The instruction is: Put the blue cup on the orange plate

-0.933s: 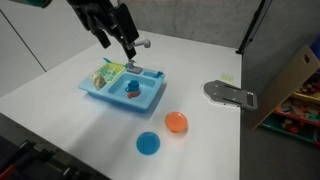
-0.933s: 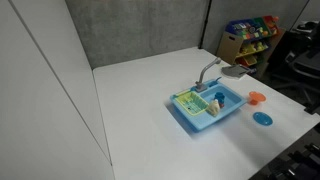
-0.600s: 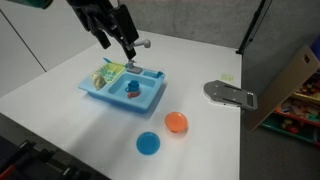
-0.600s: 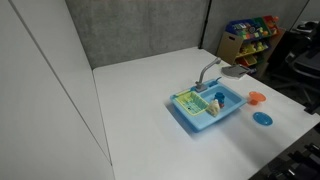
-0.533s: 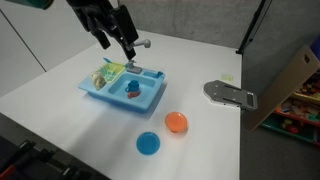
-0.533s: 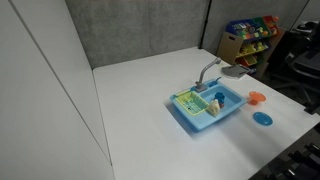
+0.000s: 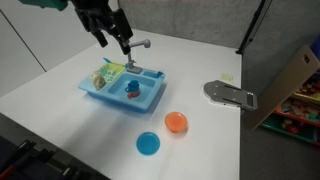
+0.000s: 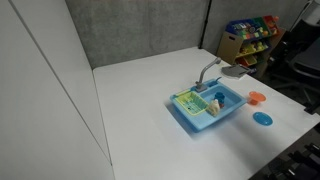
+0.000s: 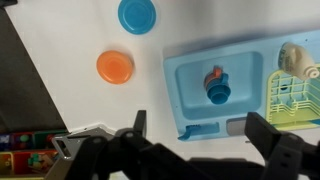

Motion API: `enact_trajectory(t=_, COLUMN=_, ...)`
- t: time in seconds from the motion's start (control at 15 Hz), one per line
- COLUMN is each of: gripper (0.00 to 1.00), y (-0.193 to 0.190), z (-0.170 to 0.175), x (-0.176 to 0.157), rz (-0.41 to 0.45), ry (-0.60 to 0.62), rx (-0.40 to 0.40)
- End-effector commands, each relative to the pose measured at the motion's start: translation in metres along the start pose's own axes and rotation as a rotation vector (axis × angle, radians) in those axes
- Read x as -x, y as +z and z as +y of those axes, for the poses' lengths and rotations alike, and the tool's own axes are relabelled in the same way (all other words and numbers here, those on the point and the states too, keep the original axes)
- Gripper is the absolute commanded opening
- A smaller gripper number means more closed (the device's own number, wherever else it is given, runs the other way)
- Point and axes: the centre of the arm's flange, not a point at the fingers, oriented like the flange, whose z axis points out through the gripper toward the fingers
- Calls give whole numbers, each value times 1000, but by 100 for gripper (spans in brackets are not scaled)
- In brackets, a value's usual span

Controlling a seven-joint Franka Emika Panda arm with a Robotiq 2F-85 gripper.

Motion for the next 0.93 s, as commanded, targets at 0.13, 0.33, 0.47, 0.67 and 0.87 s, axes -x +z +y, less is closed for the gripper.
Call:
enact_trajectory(t=0.13, gripper=100, y=30, z=-42, x=-58, rz=-58, ry=37, rx=16)
enact_trajectory(t=0.33, gripper=100, y=54, z=-63, x=-78, rz=-92, ry=60, rx=30)
enact_trajectory(t=0.47, gripper=100, y=73, z=-74, x=-88, rz=-110, ry=64, rx=33)
enact_trajectory(t=0.67, gripper=100, y=100, z=-89, x=-101, rz=-138, ry=47, rx=33)
enact_trajectory(t=0.87, gripper=100, y=127, z=-99, x=-109, rz=-177, ry=30, rx=25)
